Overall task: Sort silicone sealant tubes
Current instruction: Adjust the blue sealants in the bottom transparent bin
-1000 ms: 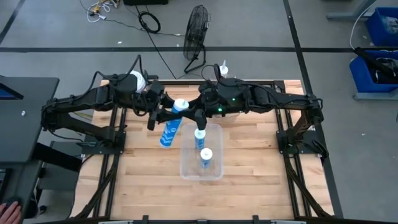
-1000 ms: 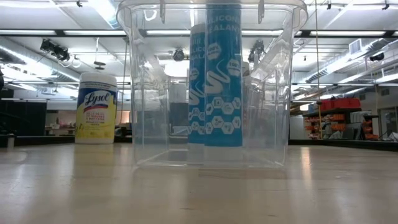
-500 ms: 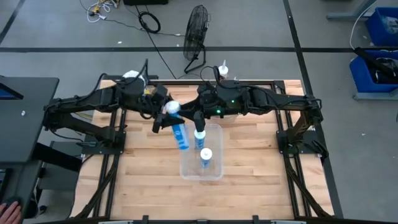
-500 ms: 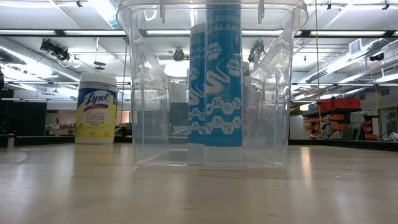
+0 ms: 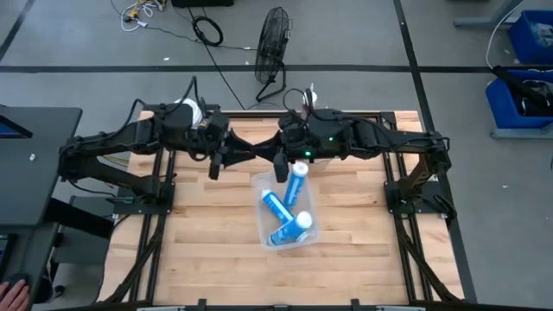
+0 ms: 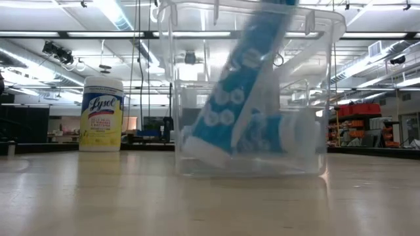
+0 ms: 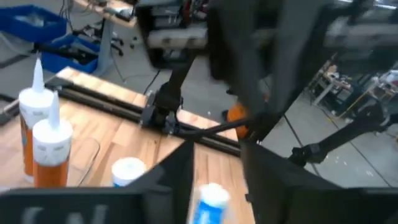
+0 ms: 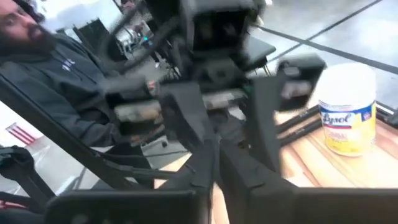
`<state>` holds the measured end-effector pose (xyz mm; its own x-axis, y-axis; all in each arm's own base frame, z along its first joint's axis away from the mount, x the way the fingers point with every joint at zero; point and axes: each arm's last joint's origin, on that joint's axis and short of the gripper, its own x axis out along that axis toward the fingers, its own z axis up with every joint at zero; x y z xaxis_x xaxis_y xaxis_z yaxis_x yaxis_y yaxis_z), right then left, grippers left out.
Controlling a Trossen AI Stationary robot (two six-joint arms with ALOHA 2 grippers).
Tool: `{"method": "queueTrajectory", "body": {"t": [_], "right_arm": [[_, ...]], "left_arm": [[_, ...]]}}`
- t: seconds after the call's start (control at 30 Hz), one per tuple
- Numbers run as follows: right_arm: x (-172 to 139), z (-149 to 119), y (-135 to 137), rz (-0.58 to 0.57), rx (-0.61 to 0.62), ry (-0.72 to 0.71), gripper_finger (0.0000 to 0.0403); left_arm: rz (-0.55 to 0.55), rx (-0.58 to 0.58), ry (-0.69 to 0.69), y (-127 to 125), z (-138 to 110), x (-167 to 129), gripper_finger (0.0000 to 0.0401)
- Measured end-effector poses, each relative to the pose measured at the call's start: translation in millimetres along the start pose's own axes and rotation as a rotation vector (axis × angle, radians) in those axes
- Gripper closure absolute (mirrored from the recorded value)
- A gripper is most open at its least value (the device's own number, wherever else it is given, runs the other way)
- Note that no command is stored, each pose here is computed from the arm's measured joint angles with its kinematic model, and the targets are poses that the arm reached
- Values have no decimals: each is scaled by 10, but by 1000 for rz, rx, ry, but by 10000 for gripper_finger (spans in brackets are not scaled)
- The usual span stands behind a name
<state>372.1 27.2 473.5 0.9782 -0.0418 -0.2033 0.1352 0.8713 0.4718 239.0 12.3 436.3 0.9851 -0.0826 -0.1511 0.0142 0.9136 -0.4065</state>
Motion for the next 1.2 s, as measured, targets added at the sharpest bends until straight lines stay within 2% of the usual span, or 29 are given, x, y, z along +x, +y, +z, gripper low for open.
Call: {"method": "queueTrajectory", "body": {"t": [0.13,0.3,0.77,0.93,1.03,1.2], "right_arm": [[7,-24,-13,-13,-5,21,387],[7,-37,-22,-21,0,36,388],[-3,-110,-12,-35,-3,97,388],[-4,-121,-21,-40,-4,110,388],[-22,-151,-28,-27,-4,169,387],[-78,-213,-66,-80,31,267,354]], "left_arm": [[-4,23,-2,-13,17,-6,324],[11,22,-14,-10,29,-11,345],[76,16,11,22,-8,-11,299],[75,16,11,21,-8,-13,295],[93,15,4,26,-6,-13,294],[124,6,10,72,-5,-22,269]]}}
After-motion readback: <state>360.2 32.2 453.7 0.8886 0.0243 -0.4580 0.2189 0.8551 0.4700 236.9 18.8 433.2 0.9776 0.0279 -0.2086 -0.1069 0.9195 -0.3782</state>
